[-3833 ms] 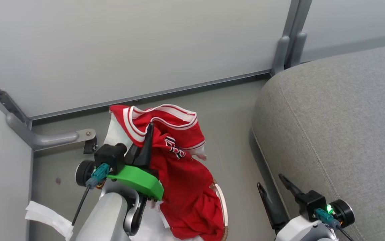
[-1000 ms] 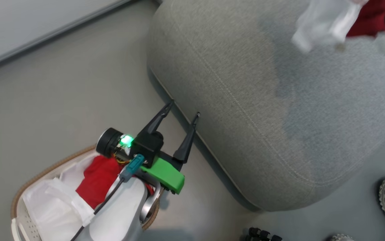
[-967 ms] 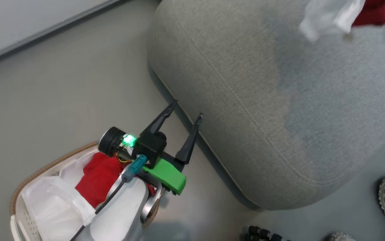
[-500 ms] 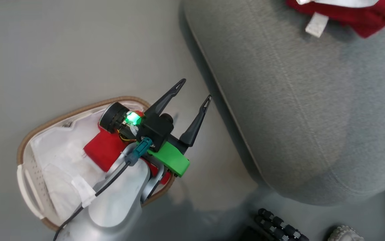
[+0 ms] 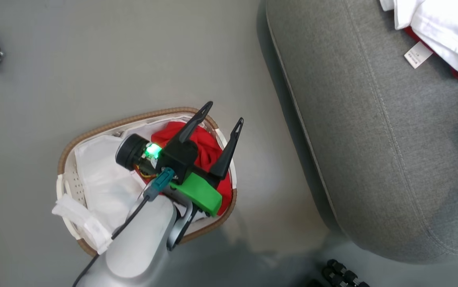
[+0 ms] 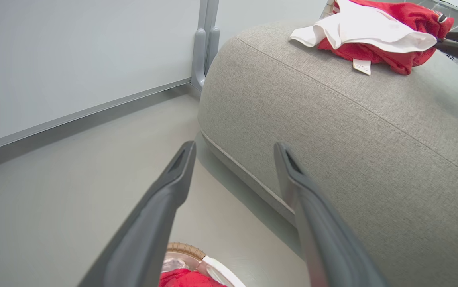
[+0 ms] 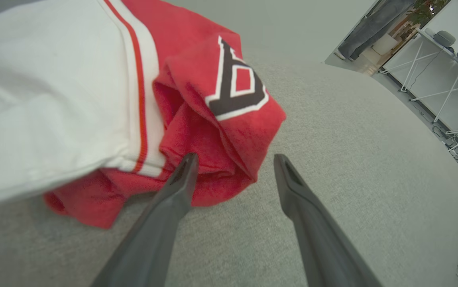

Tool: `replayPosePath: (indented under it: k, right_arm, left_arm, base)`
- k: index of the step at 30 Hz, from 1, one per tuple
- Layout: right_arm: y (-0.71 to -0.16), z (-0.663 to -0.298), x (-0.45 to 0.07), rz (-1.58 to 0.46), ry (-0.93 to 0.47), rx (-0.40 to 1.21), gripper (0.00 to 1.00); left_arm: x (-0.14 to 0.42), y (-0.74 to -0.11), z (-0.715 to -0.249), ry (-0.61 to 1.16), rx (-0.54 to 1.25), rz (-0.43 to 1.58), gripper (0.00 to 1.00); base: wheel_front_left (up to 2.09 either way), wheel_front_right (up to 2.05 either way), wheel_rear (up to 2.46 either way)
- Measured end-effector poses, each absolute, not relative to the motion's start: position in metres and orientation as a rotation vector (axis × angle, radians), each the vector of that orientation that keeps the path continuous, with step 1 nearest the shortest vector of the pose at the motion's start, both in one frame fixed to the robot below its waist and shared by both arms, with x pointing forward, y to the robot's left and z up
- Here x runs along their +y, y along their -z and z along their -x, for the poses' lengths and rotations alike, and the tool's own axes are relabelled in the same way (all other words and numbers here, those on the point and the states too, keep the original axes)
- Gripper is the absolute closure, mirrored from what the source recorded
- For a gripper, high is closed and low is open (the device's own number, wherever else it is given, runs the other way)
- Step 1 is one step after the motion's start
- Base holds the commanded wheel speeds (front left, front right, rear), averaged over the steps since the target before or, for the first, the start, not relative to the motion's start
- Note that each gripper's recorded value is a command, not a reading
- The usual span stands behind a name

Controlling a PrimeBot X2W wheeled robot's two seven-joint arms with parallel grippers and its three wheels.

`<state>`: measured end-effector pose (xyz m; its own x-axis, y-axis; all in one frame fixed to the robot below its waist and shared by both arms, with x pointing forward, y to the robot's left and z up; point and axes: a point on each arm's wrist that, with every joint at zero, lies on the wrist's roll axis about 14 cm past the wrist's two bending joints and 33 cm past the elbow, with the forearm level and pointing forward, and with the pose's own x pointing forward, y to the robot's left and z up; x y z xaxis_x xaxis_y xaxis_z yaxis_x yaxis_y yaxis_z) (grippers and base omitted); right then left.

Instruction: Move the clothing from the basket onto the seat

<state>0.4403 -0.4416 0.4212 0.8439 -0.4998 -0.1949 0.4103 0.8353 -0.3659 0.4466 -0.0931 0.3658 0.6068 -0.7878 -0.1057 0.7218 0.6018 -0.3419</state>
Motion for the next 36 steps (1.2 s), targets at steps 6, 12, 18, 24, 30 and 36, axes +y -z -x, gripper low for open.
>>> replayPosePath:
  k: [6,12,18,24,30,36]
  right_arm:
    - [-0.428,-0.394,-0.438,0.294,0.511,0.292,0.0]
    - [-0.448,-0.382,-0.409,0.28,0.433,0.226,0.0]
    - [-0.468,-0.395,-0.345,0.203,0.288,0.11,0.0]
    - [-0.487,-0.411,-0.281,0.107,0.143,0.008,0.0]
    - [-0.496,-0.426,-0.222,0.034,0.008,-0.037,0.0]
    - [-0.5,-0.428,-0.187,-0.013,-0.064,-0.051,0.0]
  left_arm:
    - [-0.087,-0.387,-0.434,0.855,0.24,0.271,0.0]
    - [-0.072,-0.411,-0.427,0.796,0.208,0.258,0.0]
    - [-0.037,-0.426,-0.423,0.678,0.179,0.226,0.0]
    - [0.023,-0.431,-0.42,0.484,0.165,0.183,0.0]
    - [0.084,-0.437,-0.415,0.307,0.142,0.135,0.0]
    - [0.136,-0.44,-0.401,0.158,0.132,0.101,0.0]
  base:
    - [0.0,0.0,0.0]
    - [0.0,0.0,0.0]
    - [0.0,0.0,0.0]
    - [0.0,0.0,0.0]
    - [0.0,0.0,0.0]
    - [0.0,0.0,0.0]
